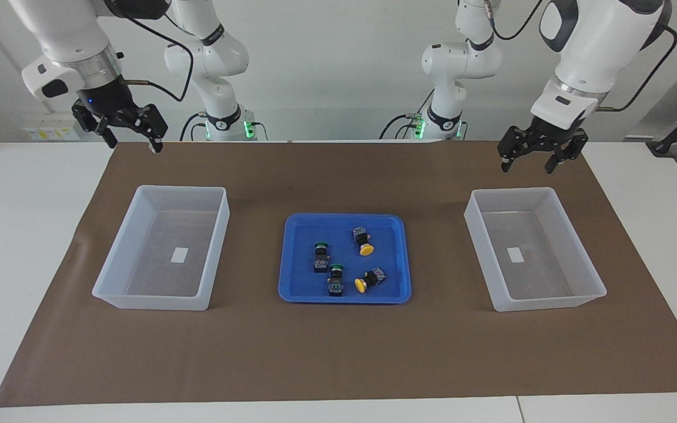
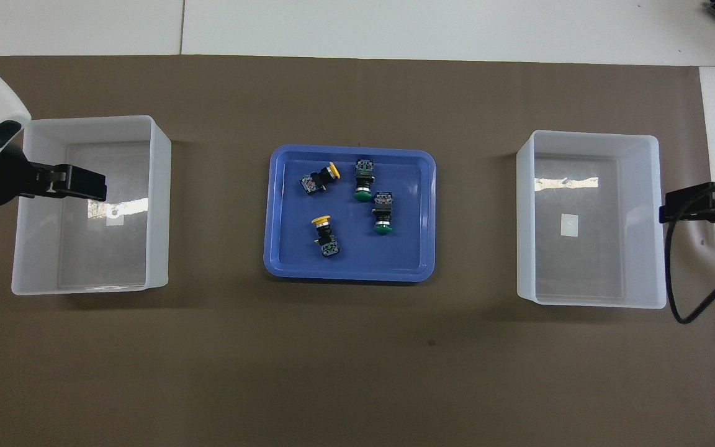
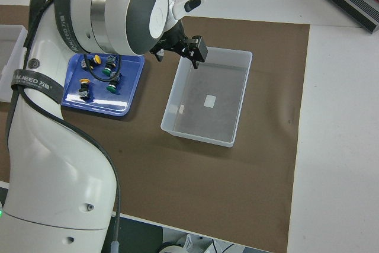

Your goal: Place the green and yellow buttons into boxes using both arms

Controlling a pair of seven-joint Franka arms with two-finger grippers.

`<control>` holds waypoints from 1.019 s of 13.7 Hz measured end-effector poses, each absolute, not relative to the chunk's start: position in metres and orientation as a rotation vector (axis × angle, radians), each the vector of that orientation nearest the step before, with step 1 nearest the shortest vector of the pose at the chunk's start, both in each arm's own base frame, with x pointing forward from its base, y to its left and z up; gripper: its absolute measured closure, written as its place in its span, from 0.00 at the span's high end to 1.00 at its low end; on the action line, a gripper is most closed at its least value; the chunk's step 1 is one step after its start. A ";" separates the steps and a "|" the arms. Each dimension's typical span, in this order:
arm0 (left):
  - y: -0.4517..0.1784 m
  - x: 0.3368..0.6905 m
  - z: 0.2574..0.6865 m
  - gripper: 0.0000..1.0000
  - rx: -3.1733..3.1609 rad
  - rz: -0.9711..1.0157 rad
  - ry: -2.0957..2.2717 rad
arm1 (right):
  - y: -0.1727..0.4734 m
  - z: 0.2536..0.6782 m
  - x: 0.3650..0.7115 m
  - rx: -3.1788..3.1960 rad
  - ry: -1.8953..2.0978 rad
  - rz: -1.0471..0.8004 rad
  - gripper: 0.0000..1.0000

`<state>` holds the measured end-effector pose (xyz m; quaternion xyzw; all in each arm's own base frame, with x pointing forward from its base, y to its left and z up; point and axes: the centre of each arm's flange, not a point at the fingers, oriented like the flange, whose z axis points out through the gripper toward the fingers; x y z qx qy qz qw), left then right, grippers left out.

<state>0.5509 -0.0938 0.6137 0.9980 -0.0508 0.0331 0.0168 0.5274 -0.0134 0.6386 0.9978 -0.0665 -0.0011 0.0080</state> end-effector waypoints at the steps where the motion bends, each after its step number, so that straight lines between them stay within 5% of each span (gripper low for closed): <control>1: -0.109 0.551 0.611 1.00 3.095 0.107 -0.147 | -0.013 0.638 0.527 3.119 -0.208 -0.004 1.00; 9: -0.284 0.560 0.511 1.00 3.055 0.106 0.027 | -0.013 0.638 0.527 3.119 -0.208 -0.005 1.00; 14: -0.312 0.572 0.420 1.00 3.039 0.131 0.059 | -0.013 0.638 0.527 3.119 -0.208 -0.005 1.00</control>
